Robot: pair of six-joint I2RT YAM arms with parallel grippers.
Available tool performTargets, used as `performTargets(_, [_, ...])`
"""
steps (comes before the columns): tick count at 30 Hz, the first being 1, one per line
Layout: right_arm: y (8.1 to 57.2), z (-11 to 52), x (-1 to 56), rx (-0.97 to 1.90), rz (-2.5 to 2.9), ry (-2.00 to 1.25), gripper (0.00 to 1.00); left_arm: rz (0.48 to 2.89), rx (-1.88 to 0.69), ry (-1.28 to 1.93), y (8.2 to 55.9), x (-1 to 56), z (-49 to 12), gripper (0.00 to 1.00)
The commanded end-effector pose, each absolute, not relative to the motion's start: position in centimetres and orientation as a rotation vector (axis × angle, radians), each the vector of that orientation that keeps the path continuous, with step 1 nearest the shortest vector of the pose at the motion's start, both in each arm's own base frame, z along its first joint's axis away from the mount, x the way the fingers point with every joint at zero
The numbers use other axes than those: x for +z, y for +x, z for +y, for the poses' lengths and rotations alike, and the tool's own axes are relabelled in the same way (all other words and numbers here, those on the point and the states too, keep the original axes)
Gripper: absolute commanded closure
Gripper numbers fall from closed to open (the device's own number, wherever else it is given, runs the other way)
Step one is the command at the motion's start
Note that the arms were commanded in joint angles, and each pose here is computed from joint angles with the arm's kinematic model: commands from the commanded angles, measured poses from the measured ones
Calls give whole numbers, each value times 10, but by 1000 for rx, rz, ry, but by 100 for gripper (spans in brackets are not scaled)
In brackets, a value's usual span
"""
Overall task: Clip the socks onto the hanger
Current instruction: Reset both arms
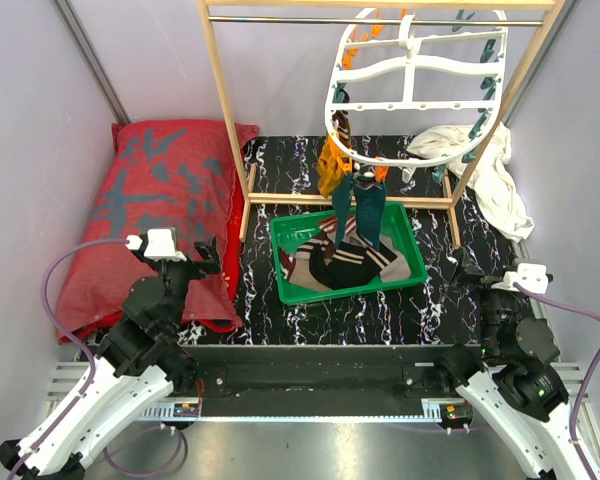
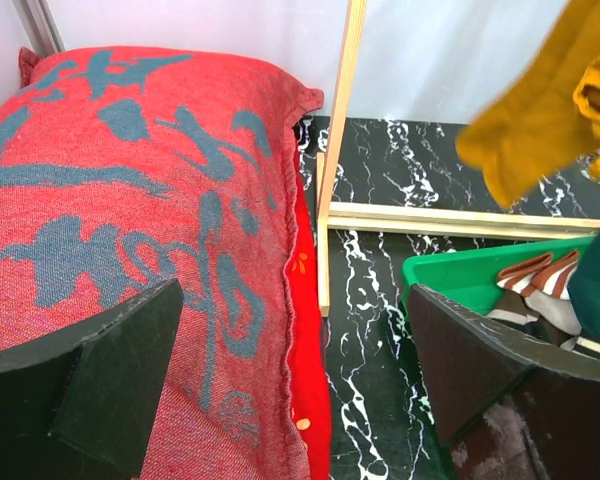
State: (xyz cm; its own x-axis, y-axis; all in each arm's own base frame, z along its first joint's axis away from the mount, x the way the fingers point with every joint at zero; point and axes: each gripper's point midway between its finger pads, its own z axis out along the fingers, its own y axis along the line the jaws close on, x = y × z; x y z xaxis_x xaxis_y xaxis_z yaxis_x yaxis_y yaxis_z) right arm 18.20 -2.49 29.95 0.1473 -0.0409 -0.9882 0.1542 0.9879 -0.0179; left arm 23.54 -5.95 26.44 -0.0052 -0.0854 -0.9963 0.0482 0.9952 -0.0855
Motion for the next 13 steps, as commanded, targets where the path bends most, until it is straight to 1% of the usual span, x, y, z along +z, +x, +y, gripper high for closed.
performTargets(1, [181,-30,300,-165,1412,109,0,1479,-158,-63,231,295,-56,1])
performTargets(13, [180,-30,302,-164,1407,111,0,1475,-134,-91,232,296,-49,1])
